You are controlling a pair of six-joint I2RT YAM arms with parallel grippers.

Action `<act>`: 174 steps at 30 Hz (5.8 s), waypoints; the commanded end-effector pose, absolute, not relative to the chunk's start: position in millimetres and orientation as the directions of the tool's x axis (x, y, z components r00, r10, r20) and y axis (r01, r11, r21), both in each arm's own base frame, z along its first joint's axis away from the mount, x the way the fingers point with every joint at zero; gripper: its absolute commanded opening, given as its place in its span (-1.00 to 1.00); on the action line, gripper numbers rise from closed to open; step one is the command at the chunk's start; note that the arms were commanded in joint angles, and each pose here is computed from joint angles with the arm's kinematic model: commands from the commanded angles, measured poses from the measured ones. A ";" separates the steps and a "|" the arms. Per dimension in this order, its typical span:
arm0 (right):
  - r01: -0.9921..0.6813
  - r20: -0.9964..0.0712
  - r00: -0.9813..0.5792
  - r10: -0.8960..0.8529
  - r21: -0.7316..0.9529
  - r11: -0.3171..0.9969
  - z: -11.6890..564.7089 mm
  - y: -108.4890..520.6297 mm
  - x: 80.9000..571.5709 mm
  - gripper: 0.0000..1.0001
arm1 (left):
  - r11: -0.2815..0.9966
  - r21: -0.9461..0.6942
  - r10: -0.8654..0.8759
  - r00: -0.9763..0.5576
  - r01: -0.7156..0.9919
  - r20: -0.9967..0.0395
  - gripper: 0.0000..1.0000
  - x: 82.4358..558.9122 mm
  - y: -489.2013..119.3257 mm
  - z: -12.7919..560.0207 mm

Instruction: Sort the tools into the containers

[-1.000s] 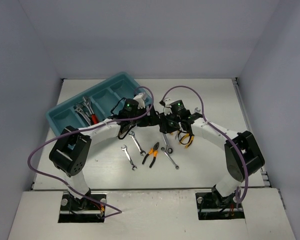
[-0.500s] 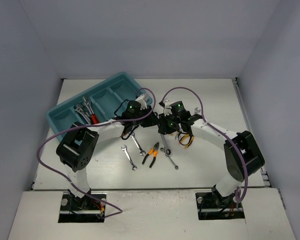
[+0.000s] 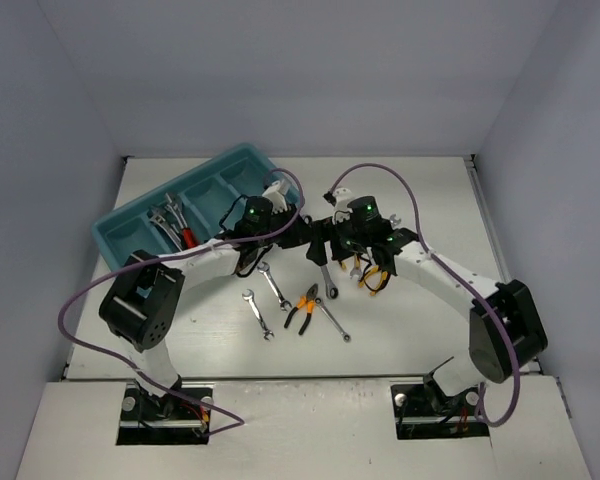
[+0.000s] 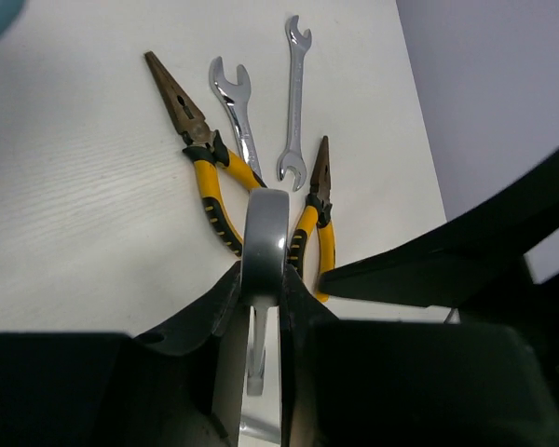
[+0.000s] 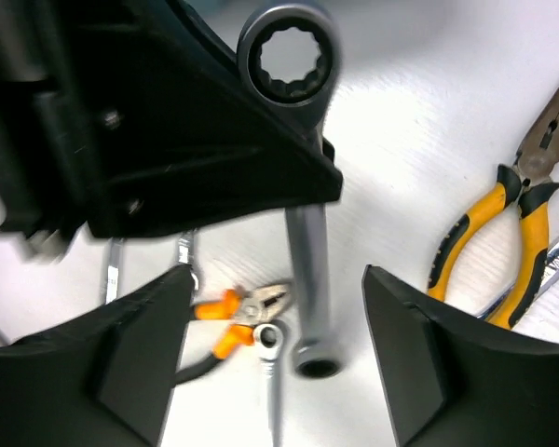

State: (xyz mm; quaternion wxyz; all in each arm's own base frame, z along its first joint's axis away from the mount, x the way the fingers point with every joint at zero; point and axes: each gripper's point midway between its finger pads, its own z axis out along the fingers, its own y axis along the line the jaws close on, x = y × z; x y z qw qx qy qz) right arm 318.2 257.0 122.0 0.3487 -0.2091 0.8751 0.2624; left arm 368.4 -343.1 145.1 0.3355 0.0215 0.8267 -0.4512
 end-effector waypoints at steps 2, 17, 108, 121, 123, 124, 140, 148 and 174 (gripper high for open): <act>-0.613 -0.865 -0.499 -0.059 0.303 0.730 224.9 264.2 324.3 0.59 | 0.514 -0.761 -0.441 -0.638 0.397 -0.631 -1.00 392.8 -296.0 259.2; -0.561 -0.876 -0.480 -0.044 0.268 0.784 224.9 238.5 325.2 0.65 | 0.748 -0.639 -0.465 -0.545 0.178 -0.697 -1.00 459.2 -112.3 296.2; -0.205 -0.633 -0.774 -0.015 0.229 0.952 156.7 261.9 324.2 -1.00 | 0.797 -0.483 -0.120 -0.689 0.362 -0.715 0.38 276.2 -206.4 251.3; -0.217 -0.703 -0.682 0.200 0.456 0.863 239.0 289.1 336.4 -1.00 | 0.631 -0.603 -0.115 -0.710 0.488 -0.695 0.35 281.2 -295.3 259.6; -0.234 -0.699 -0.681 0.217 0.489 0.840 245.3 294.6 333.7 -1.00 | 0.632 -0.596 -0.108 -0.706 0.495 -0.700 0.33 285.4 -301.1 258.8; -0.242 -0.699 -0.681 0.221 0.499 0.832 247.7 296.4 333.0 -1.00 | 0.633 -0.595 -0.104 -0.707 0.496 -0.700 0.32 287.5 -303.6 256.6; -0.296 -0.679 -0.688 0.256 0.585 0.755 259.9 307.8 320.7 -1.00 | 0.597 -0.611 -0.141 -0.682 0.519 -0.718 -0.05 302.0 -324.4 257.3; -0.293 -0.674 -0.688 0.269 0.597 0.747 259.6 308.6 320.0 -1.00 | 0.593 -0.623 -0.156 -0.686 0.510 -0.711 -1.00 303.6 -326.9 253.8; -0.047 -0.811 -0.540 0.224 0.295 0.954 243.6 154.2 358.9 0.54 | 0.832 -0.554 -0.424 -0.658 -0.012 -0.622 -1.00 406.5 -191.3 213.6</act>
